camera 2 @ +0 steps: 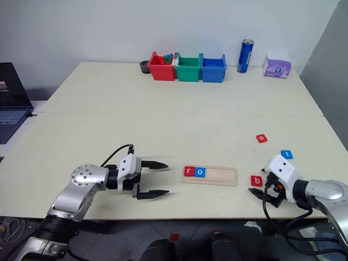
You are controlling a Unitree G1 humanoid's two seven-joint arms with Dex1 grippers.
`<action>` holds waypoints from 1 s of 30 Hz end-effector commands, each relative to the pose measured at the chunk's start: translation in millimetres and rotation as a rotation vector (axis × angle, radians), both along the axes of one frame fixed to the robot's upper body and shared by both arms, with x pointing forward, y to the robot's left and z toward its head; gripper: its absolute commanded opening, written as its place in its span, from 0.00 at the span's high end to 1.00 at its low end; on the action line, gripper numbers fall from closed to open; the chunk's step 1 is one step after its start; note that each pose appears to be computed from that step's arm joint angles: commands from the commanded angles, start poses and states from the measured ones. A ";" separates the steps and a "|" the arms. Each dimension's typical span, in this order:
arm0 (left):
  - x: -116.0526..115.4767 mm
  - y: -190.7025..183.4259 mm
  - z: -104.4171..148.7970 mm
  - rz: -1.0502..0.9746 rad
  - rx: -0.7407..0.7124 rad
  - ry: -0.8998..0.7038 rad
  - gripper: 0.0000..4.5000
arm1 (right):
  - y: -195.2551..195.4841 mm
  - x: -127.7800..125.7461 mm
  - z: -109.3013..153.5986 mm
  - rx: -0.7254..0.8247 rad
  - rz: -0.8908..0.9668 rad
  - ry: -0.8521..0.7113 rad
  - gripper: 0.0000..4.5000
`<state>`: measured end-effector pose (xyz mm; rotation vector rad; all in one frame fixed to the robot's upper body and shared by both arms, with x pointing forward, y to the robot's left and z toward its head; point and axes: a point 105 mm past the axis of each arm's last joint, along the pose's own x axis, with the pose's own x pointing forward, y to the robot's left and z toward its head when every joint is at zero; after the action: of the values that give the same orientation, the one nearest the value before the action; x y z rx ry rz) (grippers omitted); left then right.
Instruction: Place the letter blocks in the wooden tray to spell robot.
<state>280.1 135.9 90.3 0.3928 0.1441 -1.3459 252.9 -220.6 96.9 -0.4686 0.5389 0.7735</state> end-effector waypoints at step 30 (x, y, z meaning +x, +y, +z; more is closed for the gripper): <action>-0.5 21.4 -0.7 0.067 0.033 -0.060 0.00 | 65.5 17.1 40.0 0.009 0.367 -0.073 0.68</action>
<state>277.1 153.5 80.0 0.4291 0.1645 -1.2864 275.5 -170.8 135.0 -0.5886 0.4060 1.0444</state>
